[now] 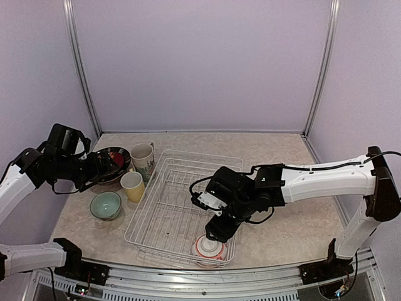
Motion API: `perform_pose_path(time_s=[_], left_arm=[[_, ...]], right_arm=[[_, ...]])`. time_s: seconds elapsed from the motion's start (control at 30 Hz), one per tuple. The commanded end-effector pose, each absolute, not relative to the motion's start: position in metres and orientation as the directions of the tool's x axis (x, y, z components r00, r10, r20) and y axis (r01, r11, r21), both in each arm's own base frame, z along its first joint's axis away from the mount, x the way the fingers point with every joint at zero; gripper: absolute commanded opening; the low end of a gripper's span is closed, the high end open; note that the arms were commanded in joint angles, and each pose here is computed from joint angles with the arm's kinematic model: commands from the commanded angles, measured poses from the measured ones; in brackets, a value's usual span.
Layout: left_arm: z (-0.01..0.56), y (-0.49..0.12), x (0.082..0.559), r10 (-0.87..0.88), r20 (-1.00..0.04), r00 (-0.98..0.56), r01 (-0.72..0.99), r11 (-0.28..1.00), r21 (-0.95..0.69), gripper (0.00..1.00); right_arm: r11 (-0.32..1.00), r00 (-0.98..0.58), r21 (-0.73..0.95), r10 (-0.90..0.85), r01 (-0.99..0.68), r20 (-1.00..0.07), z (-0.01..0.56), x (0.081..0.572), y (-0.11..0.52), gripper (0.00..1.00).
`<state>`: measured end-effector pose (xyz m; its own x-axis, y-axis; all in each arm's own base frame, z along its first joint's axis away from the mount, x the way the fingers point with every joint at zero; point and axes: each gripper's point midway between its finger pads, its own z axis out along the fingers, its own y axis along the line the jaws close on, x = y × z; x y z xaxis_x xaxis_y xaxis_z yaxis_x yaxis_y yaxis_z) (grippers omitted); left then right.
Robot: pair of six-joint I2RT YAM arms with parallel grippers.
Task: Unload the mixed dishes from the dish rack
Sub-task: Adjust the bowl on the dish rack.
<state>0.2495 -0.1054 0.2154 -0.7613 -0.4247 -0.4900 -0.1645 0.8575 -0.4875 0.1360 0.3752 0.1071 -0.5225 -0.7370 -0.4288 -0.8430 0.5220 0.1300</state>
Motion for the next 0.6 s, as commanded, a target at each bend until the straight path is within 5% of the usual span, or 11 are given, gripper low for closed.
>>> perform_pose_path(time_s=[0.0, 0.57], left_arm=[[0.237, -0.121, 0.247, -0.397, -0.523, -0.754, -0.043, 0.825, -0.563, 0.99], [0.251, -0.139, 0.235, -0.376, -0.512, -0.772, 0.037, 0.778, -0.627, 0.99]], right_arm=[[0.536, -0.518, 0.078, -0.753, -0.841, -0.405, 0.101, 0.140, 0.375, 0.65], [0.628, -0.550, -0.061, -0.721, -0.776, -0.421, 0.092, 0.169, 0.370, 0.64]])
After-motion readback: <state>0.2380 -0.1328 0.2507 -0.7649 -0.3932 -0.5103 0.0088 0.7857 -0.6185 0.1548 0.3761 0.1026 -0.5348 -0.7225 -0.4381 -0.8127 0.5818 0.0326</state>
